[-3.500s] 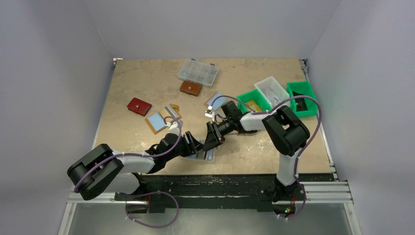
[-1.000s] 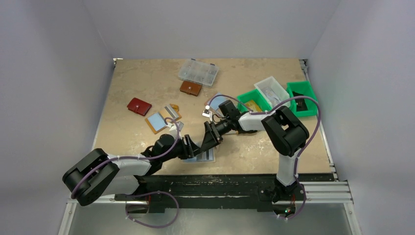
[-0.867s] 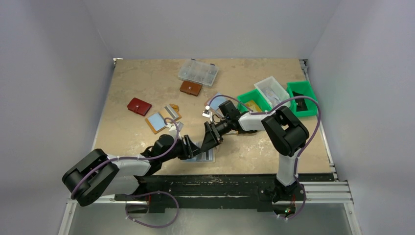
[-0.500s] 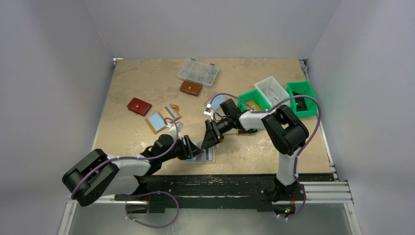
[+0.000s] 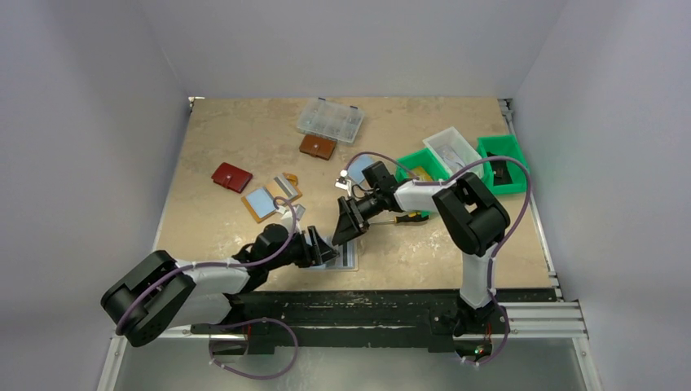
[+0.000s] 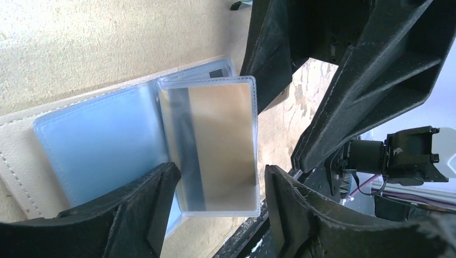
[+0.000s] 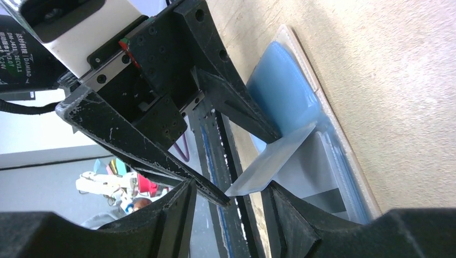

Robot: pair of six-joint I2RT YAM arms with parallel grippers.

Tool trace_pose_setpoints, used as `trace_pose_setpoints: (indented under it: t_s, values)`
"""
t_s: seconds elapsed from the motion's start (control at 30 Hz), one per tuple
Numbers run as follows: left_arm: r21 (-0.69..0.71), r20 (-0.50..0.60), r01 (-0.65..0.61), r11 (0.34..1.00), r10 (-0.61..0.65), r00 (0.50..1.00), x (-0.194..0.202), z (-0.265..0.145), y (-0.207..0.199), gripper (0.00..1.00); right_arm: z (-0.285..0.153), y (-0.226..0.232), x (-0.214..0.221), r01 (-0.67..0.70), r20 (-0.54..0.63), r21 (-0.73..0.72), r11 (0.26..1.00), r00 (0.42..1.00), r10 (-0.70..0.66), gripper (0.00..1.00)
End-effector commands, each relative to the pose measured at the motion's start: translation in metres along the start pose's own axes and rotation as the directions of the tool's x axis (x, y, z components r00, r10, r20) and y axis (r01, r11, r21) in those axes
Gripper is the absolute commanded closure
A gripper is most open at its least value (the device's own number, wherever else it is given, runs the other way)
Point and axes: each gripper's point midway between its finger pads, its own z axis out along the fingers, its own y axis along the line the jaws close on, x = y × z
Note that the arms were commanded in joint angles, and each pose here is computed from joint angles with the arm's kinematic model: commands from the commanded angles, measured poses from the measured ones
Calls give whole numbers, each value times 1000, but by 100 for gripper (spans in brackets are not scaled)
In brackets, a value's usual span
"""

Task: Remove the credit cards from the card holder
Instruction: Remove the credit card from the card holder.

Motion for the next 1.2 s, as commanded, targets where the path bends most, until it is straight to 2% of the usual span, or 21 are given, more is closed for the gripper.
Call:
trace_pose_setpoints:
  t_s: [0.0,0.13,0.33,0.6,1.0,1.17]
  values:
    - [-19,-43,-23,1000,23,999,11,-5,9,34,5,15,-5,59,-15,-25,998,998,-59,45]
    - [-17,-45,-23,1000,22,999,11,-4,8,31,7,25,-1,72,-31,-63,995,997,-74,46]
    - [-37,-51,-10,999,8,999,13,-2,13,32,8,35,1,68,-36,-113,991,997,-73,46]
    - [-122,-30,-1,993,-3,1000,10,-5,27,56,7,38,2,66,-39,-123,990,997,-71,46]
    - [-213,4,2,977,-1,1000,5,-15,43,58,1,23,-6,200,-41,23,980,979,-199,46]
    - [-217,21,6,976,-1,1000,1,-17,42,58,-3,16,-5,285,-77,64,956,957,-280,46]
